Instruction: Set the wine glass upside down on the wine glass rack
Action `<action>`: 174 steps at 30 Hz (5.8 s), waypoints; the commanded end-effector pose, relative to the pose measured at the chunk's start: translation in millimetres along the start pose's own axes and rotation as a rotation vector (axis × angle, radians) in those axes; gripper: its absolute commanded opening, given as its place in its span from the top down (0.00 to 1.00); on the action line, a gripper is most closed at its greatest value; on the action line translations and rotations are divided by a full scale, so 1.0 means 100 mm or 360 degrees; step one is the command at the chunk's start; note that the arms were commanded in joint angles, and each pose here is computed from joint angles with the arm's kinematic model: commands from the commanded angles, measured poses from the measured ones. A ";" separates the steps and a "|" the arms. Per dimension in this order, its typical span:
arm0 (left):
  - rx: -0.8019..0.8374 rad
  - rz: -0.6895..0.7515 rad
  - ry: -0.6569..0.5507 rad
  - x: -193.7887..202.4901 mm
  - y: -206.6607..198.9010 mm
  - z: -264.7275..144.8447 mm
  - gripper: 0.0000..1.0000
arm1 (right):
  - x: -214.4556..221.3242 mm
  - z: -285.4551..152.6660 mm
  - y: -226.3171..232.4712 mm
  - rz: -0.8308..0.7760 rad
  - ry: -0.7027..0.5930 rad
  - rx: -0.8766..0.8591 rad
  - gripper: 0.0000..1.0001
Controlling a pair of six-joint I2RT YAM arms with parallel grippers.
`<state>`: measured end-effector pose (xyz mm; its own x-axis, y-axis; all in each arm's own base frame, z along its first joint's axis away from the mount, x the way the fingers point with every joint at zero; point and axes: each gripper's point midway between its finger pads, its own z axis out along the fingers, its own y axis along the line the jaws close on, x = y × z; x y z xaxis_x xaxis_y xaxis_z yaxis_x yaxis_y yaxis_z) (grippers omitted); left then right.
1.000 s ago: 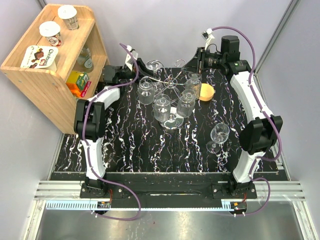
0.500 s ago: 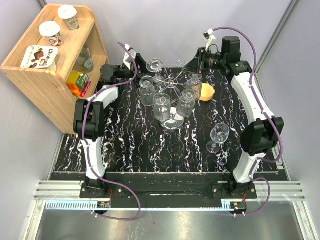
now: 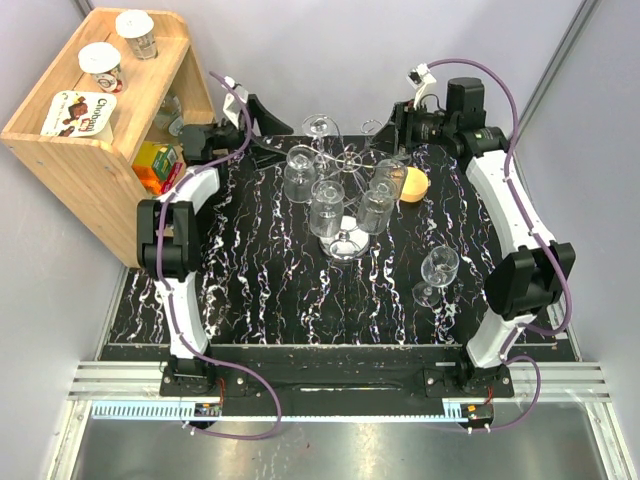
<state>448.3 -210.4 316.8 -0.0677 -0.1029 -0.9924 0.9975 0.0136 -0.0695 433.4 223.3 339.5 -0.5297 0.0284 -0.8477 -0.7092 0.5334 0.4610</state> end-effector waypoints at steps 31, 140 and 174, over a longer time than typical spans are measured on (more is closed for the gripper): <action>0.0013 -0.0401 -0.0156 -1.68 -1.20 -0.09 0.01 | 0.12 -0.84 0.39 -0.0458 0.0057 0.0275 0.15; -0.0009 0.0606 0.0685 -0.65 -1.10 1.04 1.00 | 1.24 -1.84 0.27 -0.0759 0.0812 0.0456 0.19; -0.0109 0.0598 0.0602 -0.85 -1.30 1.17 0.13 | 2.23 -2.03 -0.45 -0.0548 0.1251 0.0790 0.63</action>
<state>336.6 -326.1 380.9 0.1867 0.3419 -0.9210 0.9792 0.0115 0.2028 238.0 41.4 175.6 -0.6150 -0.6794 -0.4002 -0.7337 0.6790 -0.0252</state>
